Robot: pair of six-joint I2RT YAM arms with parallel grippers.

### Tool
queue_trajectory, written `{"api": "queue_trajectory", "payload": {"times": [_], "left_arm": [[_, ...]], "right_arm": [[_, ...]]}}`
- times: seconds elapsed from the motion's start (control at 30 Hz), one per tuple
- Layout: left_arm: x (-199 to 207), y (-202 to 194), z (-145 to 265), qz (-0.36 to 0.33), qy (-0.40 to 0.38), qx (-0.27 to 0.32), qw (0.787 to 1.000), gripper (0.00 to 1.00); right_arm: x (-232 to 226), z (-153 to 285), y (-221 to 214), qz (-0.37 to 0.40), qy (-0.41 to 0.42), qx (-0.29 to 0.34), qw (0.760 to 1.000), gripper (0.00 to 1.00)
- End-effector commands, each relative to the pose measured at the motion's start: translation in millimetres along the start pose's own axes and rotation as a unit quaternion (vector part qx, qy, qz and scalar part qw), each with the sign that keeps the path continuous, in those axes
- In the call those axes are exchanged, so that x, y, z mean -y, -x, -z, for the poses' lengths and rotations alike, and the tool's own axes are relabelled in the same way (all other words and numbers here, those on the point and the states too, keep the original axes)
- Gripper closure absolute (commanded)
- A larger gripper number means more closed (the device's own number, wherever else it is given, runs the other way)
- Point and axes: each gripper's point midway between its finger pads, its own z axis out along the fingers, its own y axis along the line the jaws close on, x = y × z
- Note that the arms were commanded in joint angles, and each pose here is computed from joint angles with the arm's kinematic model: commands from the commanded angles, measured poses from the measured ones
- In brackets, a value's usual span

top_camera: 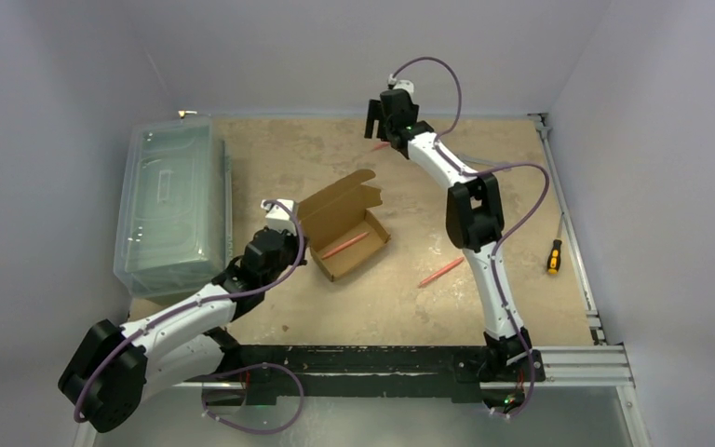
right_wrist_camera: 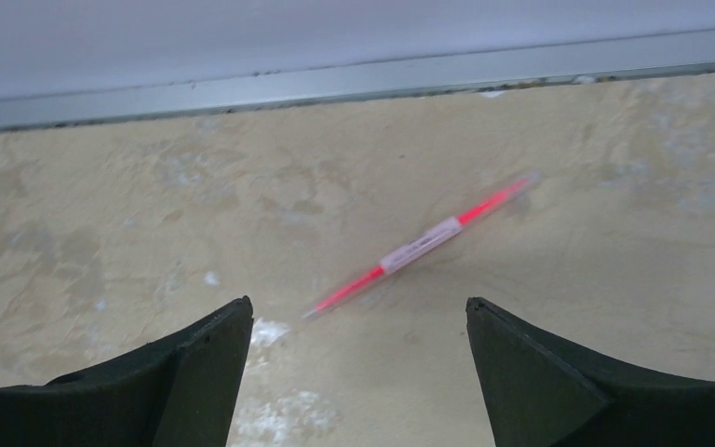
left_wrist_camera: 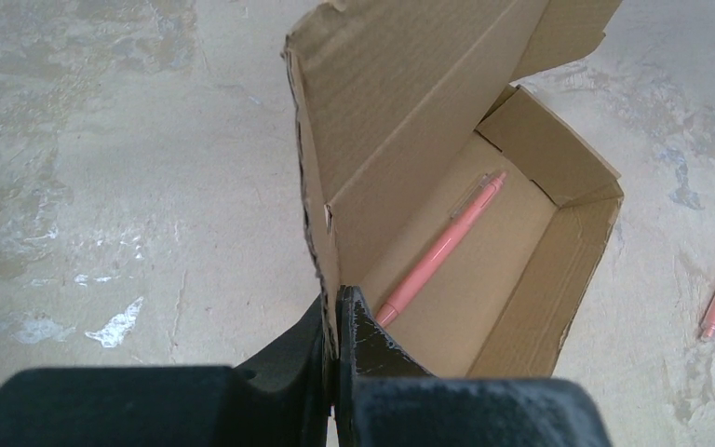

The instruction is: Fold the paper box

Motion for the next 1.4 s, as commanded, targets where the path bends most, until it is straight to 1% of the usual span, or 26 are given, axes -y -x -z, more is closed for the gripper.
{"api": "queue_trajectory", "payload": {"times": [0.0, 0.1, 0.3, 0.53, 0.67, 0.8, 0.93, 1.07, 1.37], "left_arm": [[-1, 16, 4, 0.008, 0.002, 0.027, 1.0, 1.0], [-2, 16, 5, 0.008, 0.005, 0.028, 1.0, 1.0], [-4, 14, 6, 0.008, 0.008, 0.026, 1.0, 1.0], [-5, 11, 6, 0.012, 0.009, 0.026, 1.0, 1.0], [-5, 10, 7, 0.012, 0.008, 0.024, 1.0, 1.0], [-4, 12, 7, 0.012, 0.007, 0.027, 1.0, 1.0], [-4, 13, 7, 0.014, 0.005, 0.028, 1.0, 1.0], [-3, 16, 9, 0.015, 0.003, 0.031, 0.999, 1.0], [-2, 20, 11, 0.02, 0.002, 0.037, 0.999, 1.0]], "right_arm": [[22, -2, 29, -0.031, -0.05, 0.052, 0.997, 0.14], [25, -10, 29, -0.032, -0.063, 0.062, 0.996, 0.17], [26, -26, 25, -0.042, -0.072, 0.07, 0.994, 0.26], [33, -40, 7, -0.042, -0.089, 0.064, 0.993, 0.29], [35, -47, -6, -0.04, -0.089, 0.054, 0.994, 0.33], [34, -49, -6, -0.039, -0.085, 0.055, 0.994, 0.37], [32, -50, -7, -0.035, -0.078, 0.052, 0.995, 0.45], [30, -50, -8, -0.034, -0.072, 0.049, 0.996, 0.45], [29, -47, -25, -0.025, -0.055, 0.015, 0.998, 0.57]]}}
